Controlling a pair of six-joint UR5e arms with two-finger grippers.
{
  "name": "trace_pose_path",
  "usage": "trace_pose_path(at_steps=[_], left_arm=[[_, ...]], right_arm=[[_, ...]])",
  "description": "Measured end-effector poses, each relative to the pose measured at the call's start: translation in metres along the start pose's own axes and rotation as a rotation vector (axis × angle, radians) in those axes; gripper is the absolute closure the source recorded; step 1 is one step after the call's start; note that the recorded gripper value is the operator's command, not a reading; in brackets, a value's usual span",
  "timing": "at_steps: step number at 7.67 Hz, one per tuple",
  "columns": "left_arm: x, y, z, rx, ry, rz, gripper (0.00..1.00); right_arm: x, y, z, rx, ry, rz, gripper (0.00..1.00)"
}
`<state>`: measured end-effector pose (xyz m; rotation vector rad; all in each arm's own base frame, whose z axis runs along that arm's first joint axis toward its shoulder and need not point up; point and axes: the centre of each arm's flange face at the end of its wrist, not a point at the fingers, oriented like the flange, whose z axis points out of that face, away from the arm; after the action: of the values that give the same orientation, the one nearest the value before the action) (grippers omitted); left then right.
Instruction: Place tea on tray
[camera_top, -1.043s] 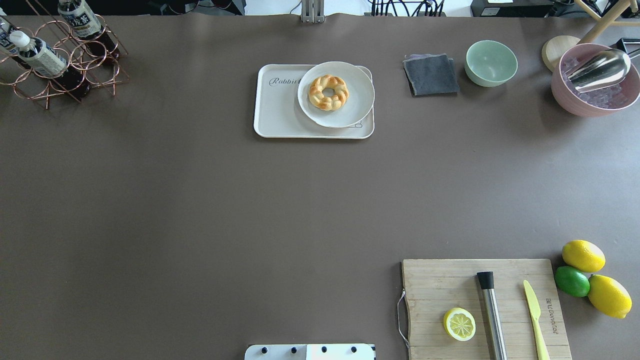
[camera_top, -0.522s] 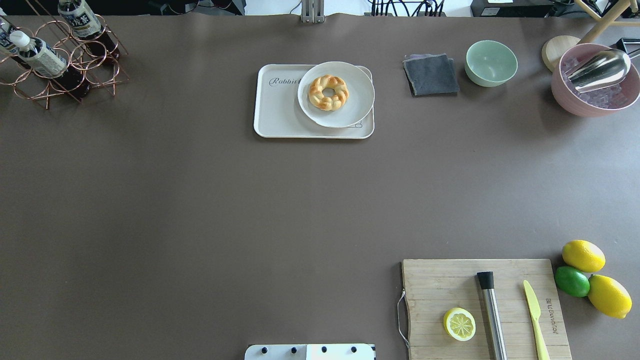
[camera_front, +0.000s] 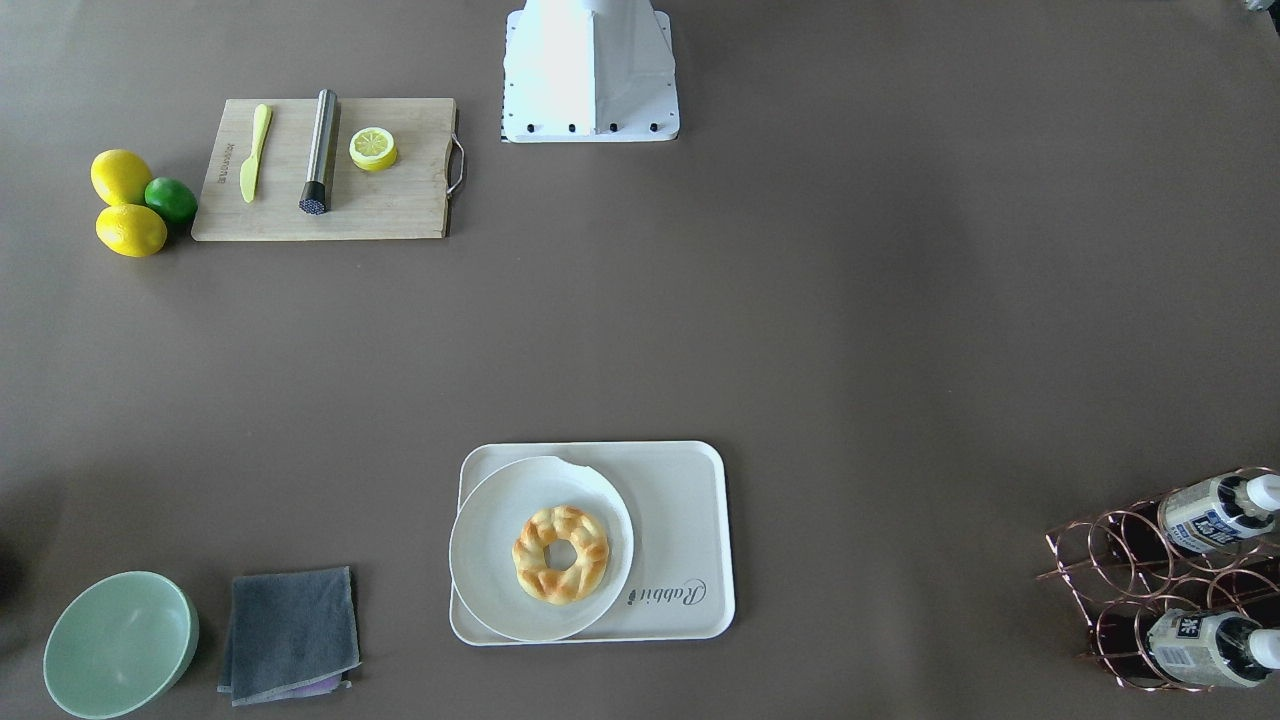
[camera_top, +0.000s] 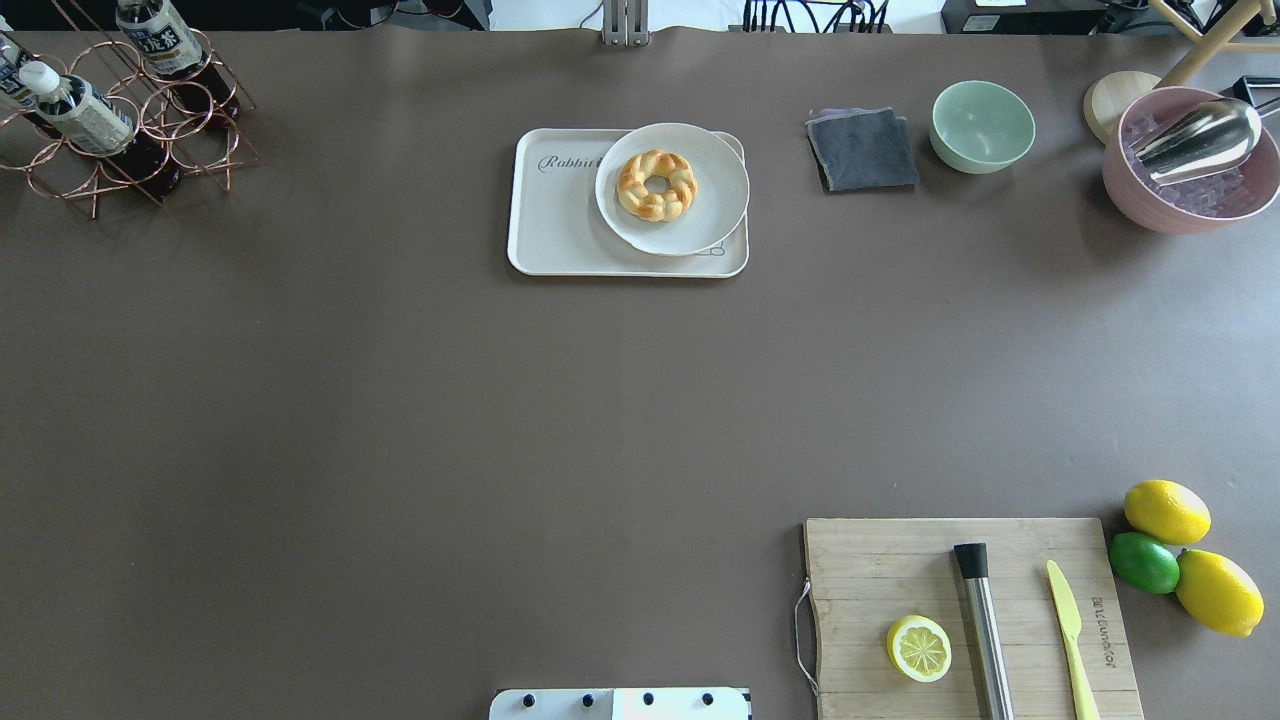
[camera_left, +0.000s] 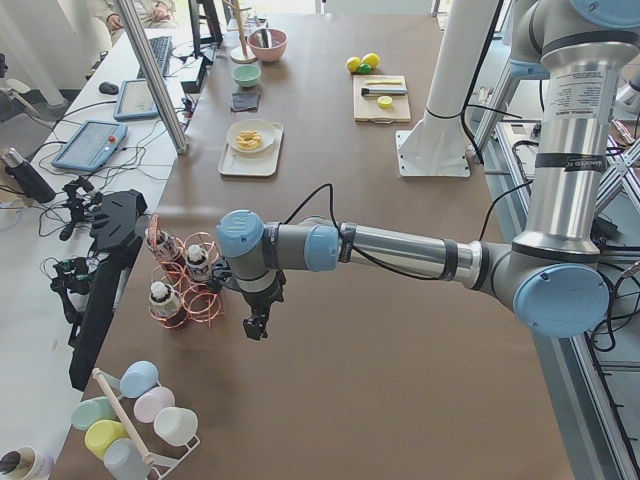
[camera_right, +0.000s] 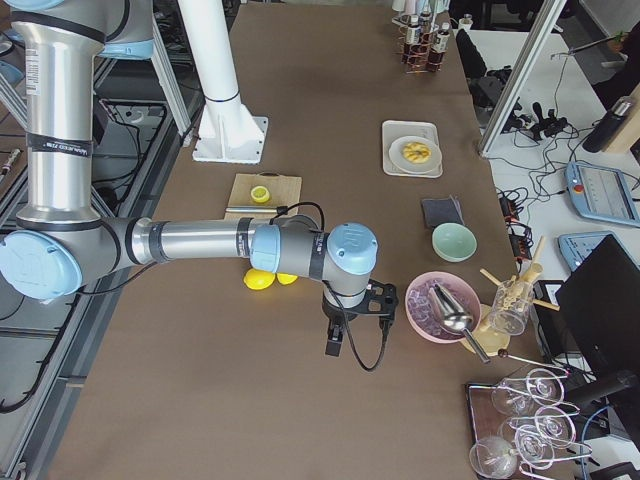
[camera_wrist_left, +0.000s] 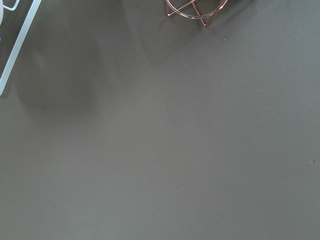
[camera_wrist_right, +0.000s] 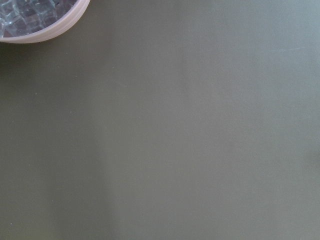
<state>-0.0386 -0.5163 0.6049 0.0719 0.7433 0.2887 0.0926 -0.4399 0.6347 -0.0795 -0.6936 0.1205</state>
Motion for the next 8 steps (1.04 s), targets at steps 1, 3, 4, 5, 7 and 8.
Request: trace_pose_path(at_steps=[1, 3, 4, 5, 7, 8], left_arm=[[-0.0002, -0.001, -0.0011, 0.002, -0.004, 0.001, 0.02], [-0.0016, -0.0036, -0.0039, 0.004, -0.023, 0.002, 0.02], [-0.0022, -0.0062, -0.006, 0.005, -0.035, 0.005, 0.02], [-0.0027, -0.0073, -0.008, 0.008, -0.043, 0.005, 0.02], [-0.0036, -0.0077, -0.0093, 0.009, -0.047, 0.004, 0.02], [-0.0036, -0.0084, -0.0099, 0.01, -0.048, 0.003, 0.02]], right_arm=[[-0.0005, -0.0004, -0.0005, 0.001, -0.001, -0.001, 0.0], [-0.0023, -0.0007, -0.0023, 0.004, -0.003, -0.002, 0.0], [-0.0032, -0.0006, -0.0031, 0.006, -0.006, -0.002, 0.0], [-0.0037, -0.0004, -0.0032, 0.006, -0.011, -0.003, 0.0], [-0.0039, 0.0006, -0.0033, 0.005, -0.019, -0.002, 0.0], [-0.0039, 0.0014, -0.0026, 0.004, -0.027, -0.003, 0.0]])
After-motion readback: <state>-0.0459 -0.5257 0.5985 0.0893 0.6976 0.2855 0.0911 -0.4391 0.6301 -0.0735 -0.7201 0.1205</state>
